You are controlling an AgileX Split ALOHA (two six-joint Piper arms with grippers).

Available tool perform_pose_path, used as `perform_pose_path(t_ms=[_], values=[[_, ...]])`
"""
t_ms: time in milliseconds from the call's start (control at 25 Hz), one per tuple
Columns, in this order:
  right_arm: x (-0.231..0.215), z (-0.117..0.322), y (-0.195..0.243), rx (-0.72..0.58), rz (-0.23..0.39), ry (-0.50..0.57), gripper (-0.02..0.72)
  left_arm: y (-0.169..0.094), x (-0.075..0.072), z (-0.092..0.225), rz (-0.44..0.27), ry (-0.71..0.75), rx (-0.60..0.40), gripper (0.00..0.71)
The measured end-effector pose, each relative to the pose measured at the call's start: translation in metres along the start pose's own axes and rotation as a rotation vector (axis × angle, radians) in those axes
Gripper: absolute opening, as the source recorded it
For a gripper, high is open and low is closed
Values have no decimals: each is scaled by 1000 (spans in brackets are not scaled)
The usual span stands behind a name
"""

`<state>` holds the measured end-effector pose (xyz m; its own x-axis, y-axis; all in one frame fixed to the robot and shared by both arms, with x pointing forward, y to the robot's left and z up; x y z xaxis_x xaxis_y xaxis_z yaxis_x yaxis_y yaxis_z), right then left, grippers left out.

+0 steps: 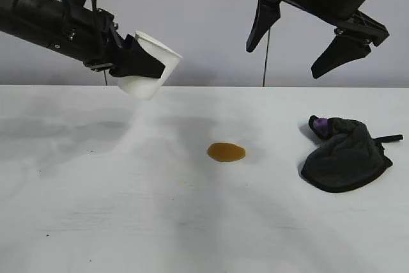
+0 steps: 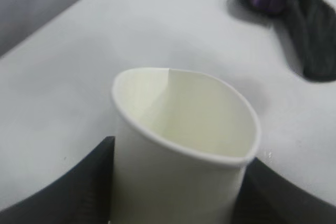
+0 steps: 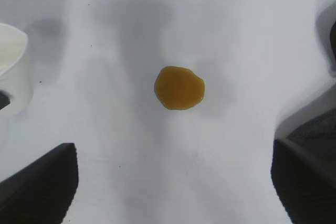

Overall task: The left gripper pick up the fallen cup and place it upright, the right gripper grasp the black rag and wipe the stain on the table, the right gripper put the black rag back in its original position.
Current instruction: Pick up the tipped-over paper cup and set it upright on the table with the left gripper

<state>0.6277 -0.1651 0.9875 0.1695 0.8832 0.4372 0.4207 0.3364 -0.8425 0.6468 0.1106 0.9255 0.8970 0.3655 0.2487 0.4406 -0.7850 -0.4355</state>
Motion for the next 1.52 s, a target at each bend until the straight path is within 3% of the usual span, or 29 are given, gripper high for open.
perform_pose_path(t_ms=[200,400,640,760,920,1240,1520], values=[[0,-1,0,-5,-2,-4,694,-23,-1,24,5,25,-39,393],[1,-2,0,-11,-4,-20,694,-32,3,23,6,37,-87,393],[1,-3,0,-21,-7,-27,694,-14,-21,42,133,24,-199,393],[1,-4,0,-24,-8,-27,694,-3,-31,65,166,11,-192,393],[1,-4,0,-24,-8,-27,694,2,-35,85,175,10,-175,393],[1,-4,0,-25,-6,-33,694,0,-32,90,155,111,-186,393],[1,-5,0,-29,-7,-33,694,6,-39,105,172,107,-176,393]])
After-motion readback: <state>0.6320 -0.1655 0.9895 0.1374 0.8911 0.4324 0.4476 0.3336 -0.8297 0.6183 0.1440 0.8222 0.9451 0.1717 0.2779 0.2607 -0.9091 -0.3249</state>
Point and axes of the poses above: a point on each arm's last joint axis where the gripper is mounted, y pointing out along that axis toward the gripper, x along the wrist's bending axis when the last joint is at zero, z = x × y, the point moved 7 cm from there along y, pointing out along that axis toward the gripper, and after that the axes turned 15 degrees about y, right-handed, at the moved point
